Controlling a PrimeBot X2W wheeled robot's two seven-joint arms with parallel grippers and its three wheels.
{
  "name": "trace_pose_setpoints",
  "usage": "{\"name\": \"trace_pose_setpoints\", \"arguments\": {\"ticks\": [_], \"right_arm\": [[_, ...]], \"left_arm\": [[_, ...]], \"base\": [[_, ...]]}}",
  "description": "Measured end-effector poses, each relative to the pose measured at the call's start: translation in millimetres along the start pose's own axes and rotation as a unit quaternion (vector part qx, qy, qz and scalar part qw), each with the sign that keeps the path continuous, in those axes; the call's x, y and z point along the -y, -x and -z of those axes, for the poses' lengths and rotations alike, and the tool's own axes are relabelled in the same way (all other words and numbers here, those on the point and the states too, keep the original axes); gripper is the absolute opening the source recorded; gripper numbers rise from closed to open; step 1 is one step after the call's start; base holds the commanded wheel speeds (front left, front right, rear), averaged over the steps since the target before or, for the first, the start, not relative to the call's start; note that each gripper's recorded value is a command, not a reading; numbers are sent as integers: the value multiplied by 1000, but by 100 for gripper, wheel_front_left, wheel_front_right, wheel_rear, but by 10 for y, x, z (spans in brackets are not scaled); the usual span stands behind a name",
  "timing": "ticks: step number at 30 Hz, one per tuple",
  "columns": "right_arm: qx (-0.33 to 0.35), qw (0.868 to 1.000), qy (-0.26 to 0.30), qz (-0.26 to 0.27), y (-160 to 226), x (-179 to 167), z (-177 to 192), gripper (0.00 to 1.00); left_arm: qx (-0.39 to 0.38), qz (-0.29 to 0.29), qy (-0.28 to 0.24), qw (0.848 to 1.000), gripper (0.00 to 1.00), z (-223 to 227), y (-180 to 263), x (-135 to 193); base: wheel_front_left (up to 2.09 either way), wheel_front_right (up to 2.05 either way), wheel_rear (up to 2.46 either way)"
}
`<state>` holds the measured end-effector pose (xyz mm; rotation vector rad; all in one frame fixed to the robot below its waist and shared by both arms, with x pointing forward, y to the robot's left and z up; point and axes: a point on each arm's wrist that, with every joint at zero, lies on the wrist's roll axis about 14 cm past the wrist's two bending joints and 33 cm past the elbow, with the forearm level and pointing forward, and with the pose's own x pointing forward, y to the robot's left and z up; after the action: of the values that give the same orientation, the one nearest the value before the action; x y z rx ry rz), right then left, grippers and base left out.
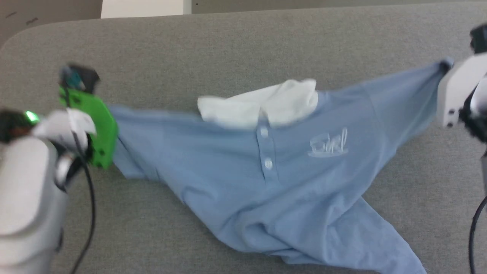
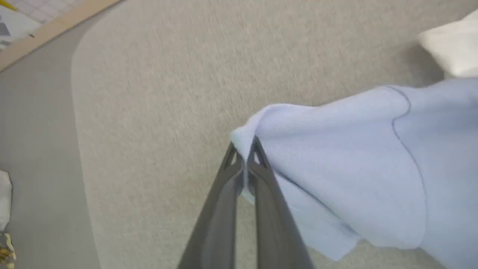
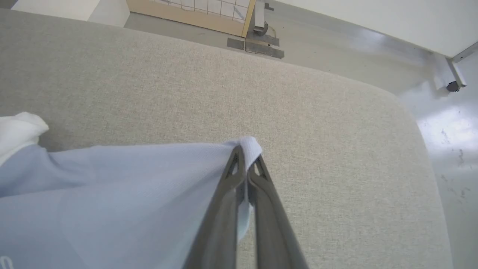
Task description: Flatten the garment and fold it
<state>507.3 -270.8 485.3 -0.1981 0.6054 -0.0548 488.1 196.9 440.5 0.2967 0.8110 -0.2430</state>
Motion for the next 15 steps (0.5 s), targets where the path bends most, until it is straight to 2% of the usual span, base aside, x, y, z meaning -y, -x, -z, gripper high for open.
{"name": "trace_pose_setpoints", "arguments": {"ticks": [4,8,11,15], "right_arm": [[54,997,56,20,-31,112,-579,0],[134,986,88,46,-23,222,-1324,0],[198,974,96,61,5,276,-1835,0],[285,949,104,84,91,354,-2401,0]], "left_arm": [[100,-40,-44,993,0,-726,66,-256],[208,-78,-73,972,0,-1472,165,-428],[295,-125,-65,945,0,-2001,294,-649],[415,-187,-15,890,0,-2585,551,-925]], "base": [[0,0,0],[0,0,0],[0,0,0],[0,0,0]]}}
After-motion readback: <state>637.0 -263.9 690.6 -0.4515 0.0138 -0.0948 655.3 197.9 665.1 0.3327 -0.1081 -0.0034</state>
